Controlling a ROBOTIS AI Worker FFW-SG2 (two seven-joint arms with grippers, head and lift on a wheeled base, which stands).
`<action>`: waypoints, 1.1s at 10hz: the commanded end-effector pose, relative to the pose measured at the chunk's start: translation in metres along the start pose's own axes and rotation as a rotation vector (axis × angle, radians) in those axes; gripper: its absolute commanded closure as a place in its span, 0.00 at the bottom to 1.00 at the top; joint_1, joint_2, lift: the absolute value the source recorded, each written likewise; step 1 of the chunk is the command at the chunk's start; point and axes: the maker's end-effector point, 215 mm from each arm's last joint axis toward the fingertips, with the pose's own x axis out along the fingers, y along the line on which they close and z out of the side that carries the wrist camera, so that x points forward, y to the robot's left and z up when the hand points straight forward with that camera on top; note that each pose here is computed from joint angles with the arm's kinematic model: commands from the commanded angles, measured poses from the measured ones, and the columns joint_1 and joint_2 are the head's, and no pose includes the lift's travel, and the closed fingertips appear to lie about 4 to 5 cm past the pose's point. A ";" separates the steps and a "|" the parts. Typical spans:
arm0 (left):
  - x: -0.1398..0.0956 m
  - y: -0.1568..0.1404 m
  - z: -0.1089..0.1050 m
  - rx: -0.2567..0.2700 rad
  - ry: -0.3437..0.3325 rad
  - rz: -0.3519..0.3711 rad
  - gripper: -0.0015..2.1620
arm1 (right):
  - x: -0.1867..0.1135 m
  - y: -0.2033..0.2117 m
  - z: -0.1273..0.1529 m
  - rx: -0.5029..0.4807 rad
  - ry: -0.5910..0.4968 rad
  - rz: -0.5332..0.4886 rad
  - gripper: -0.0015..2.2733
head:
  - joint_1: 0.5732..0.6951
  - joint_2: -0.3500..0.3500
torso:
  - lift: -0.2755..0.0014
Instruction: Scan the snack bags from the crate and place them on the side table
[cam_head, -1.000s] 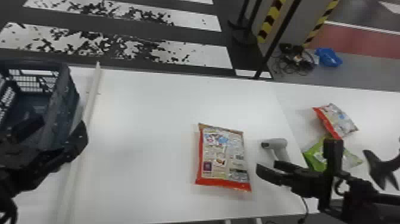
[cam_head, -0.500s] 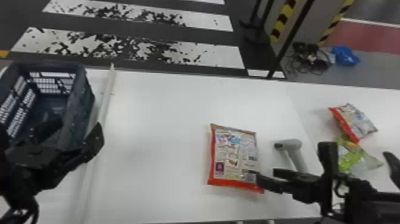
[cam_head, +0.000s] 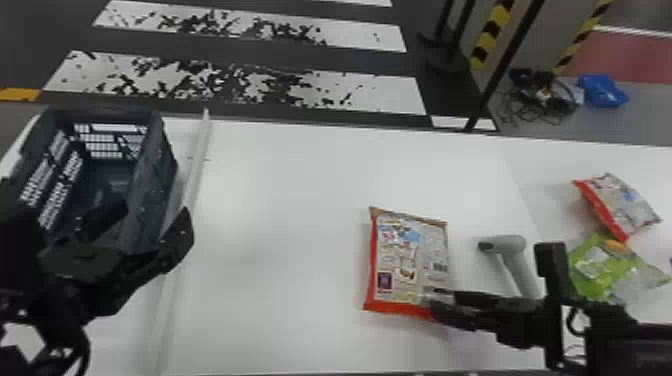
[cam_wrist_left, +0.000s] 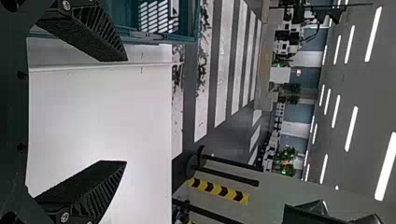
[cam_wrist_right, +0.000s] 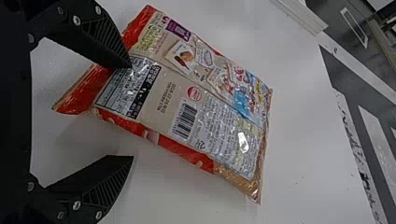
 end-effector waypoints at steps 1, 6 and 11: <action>0.000 -0.001 0.000 -0.006 -0.001 0.000 0.04 | 0.005 0.003 -0.004 -0.016 0.021 0.010 0.55 | 1.00 0.33 | 0.66; 0.000 0.000 -0.001 -0.005 -0.001 0.002 0.04 | -0.022 -0.002 0.028 0.009 -0.100 0.065 0.99 | 1.00 0.35 | 0.66; -0.001 -0.001 0.002 -0.004 -0.005 0.000 0.04 | -0.152 -0.092 0.125 0.178 -0.548 -0.047 0.99 | 1.00 0.17 | 0.66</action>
